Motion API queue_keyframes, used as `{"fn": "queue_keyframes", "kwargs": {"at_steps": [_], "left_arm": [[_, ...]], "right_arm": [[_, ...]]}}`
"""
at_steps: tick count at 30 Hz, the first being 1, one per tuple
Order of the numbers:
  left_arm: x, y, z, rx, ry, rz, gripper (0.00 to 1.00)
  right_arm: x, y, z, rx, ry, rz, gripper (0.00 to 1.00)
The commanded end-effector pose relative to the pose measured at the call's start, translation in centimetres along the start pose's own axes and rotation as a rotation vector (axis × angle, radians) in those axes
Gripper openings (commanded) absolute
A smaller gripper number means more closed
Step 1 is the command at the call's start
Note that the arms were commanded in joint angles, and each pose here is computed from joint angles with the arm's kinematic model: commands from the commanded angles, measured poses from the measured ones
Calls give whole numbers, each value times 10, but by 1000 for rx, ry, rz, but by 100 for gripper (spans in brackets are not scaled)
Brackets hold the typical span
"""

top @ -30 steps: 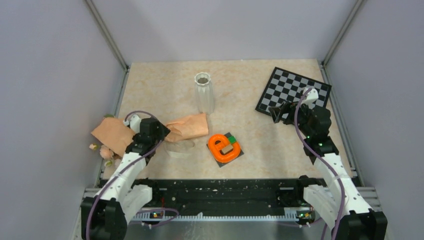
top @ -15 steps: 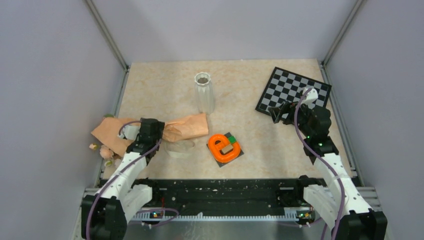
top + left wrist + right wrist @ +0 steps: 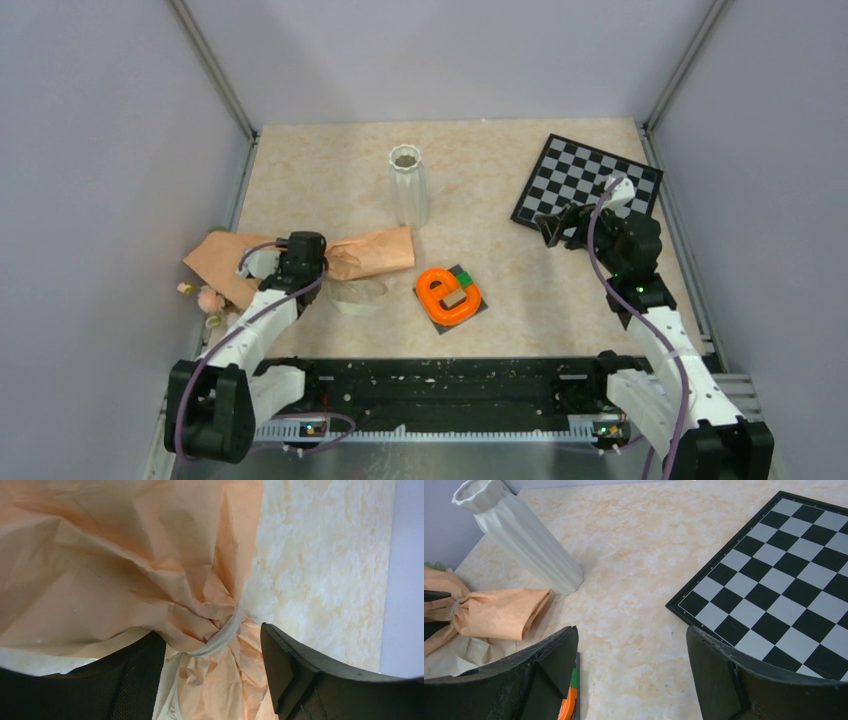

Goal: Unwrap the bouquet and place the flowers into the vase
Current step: Adjust the fake flower at the center of the board.

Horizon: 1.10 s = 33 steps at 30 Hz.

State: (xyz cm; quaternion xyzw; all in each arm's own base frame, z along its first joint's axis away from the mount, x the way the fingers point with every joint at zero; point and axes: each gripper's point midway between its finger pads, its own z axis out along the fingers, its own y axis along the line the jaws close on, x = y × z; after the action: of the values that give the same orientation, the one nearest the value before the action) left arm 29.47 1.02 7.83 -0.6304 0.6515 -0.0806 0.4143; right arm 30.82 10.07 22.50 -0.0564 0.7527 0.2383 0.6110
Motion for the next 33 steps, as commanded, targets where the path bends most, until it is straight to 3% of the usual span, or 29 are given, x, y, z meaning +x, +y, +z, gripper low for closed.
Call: {"fn": "queue_keyframes", "kwargs": {"at_steps": [1, 10, 21, 24, 28, 33], "left_arm": [[-25, -22, 0, 36, -123, 3, 71], [-23, -15, 7, 32, -126, 157, 52], [-30, -1, 2, 52, -136, 323, 16], [-30, -4, -3, 80, -120, 374, 0], [-21, -10, -11, 139, -57, 473, 0], [13, -26, -32, 295, 140, 599, 0]], "right_arm": [[-12, 9, 2, -41, -49, -11, 81], [-12, 11, 1, -52, -52, -8, 81], [-12, 12, -1, -54, -57, -6, 81], [-12, 12, -2, -53, -59, -7, 81], [-13, 12, -3, -51, -61, -8, 81], [-14, 12, -4, -46, -63, -7, 81]]}}
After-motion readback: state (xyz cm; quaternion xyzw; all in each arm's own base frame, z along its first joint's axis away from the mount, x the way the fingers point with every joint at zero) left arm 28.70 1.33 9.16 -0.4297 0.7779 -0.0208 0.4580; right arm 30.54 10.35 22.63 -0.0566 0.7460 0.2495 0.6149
